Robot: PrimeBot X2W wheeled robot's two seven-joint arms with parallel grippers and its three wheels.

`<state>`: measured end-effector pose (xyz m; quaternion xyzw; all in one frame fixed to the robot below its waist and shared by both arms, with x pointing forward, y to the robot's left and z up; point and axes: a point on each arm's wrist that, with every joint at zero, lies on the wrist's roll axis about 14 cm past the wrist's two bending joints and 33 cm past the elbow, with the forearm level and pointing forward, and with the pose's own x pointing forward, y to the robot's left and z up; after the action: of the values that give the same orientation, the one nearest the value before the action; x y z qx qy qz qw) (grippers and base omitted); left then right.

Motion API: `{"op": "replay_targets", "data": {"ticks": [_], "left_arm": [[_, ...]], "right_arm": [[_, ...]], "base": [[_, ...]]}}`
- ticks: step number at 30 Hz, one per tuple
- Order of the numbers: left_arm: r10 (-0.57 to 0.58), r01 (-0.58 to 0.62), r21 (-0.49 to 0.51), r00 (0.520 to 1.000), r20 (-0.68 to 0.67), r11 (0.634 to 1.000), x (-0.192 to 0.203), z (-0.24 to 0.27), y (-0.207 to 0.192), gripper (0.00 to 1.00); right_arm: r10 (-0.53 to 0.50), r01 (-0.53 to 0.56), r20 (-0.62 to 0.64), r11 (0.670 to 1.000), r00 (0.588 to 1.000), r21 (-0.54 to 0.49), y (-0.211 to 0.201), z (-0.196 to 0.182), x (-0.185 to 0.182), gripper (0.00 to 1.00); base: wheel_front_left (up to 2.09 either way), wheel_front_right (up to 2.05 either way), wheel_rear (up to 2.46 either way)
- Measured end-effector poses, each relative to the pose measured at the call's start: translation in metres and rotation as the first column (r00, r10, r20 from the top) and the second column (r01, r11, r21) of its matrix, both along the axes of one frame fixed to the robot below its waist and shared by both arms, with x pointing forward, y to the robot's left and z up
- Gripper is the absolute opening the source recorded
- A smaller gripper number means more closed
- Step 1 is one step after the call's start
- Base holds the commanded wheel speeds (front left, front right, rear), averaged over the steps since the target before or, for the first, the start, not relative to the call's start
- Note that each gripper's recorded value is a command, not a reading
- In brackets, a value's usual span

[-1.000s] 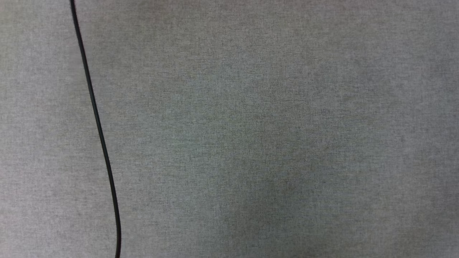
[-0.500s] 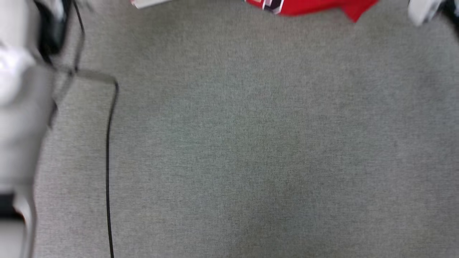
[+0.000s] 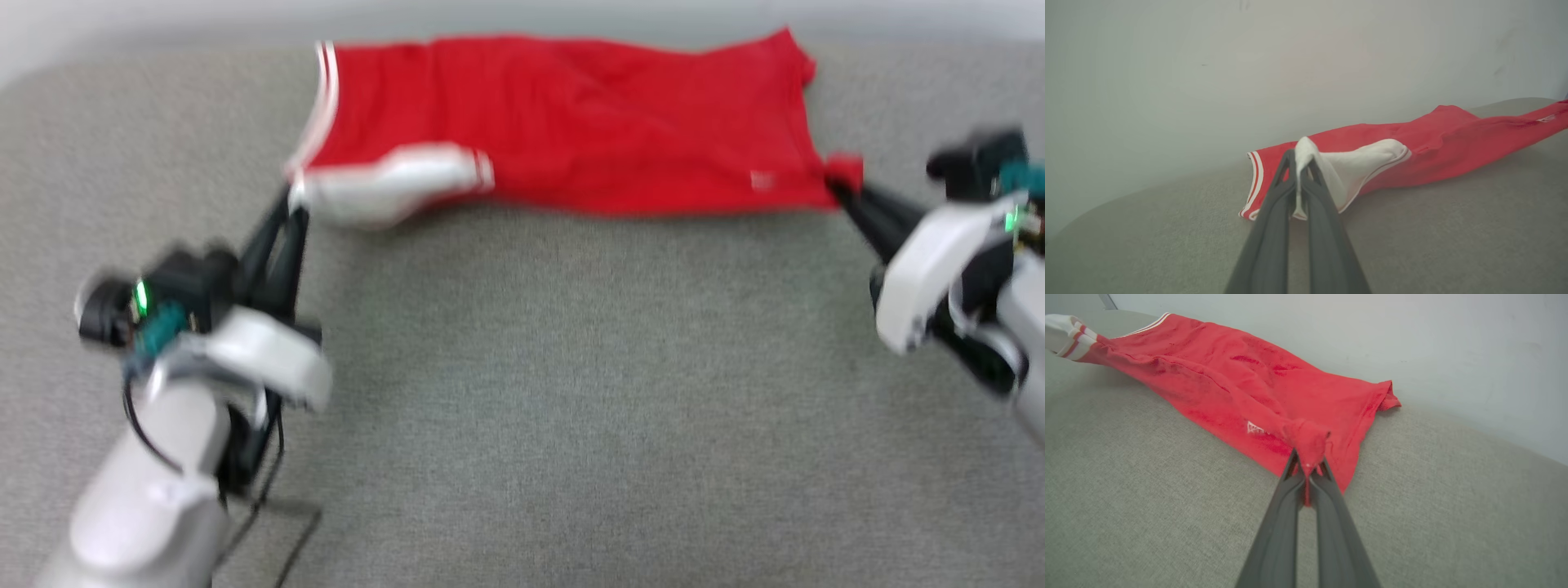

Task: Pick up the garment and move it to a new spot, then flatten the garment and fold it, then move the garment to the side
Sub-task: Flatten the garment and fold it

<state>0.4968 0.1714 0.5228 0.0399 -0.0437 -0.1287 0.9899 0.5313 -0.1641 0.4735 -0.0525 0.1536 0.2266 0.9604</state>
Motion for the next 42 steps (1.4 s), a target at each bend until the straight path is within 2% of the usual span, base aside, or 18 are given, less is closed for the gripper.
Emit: {"op": "replay_targets", "data": {"ticks": [12,18,24,36,42], "left_arm": [[0.072,-0.092,-0.094,0.978,-0.193,0.991,-0.116,-0.044,0.007,0.00],[0.103,-0.144,-0.124,0.952,-0.287,0.982,-0.166,-0.066,0.011,0.00],[0.086,-0.160,-0.165,0.919,-0.384,0.973,-0.210,-0.086,0.002,0.00],[0.064,-0.201,-0.193,0.833,-0.549,0.960,-0.264,-0.121,-0.003,0.00],[0.061,-0.183,-0.175,0.840,-0.540,0.967,-0.260,-0.119,-0.003,0.00]], "right_arm": [[0.002,-0.001,-0.099,1.000,0.995,0.011,-0.017,-0.025,-0.099,0.00],[-0.016,0.020,-0.143,0.999,0.990,0.028,-0.025,-0.041,-0.139,0.00],[-0.030,0.037,-0.176,0.999,0.984,0.037,-0.032,-0.051,-0.171,0.00],[-0.070,0.082,-0.285,0.996,0.956,0.027,-0.050,-0.081,-0.231,0.00],[-0.083,0.100,-0.284,0.994,0.955,0.046,-0.048,-0.078,-0.232,0.00]], "base": [[0.00,0.00,0.00],[0.00,0.00,0.00],[0.00,0.00,0.00],[0.00,0.00,0.00],[0.00,0.00,0.00]]}}
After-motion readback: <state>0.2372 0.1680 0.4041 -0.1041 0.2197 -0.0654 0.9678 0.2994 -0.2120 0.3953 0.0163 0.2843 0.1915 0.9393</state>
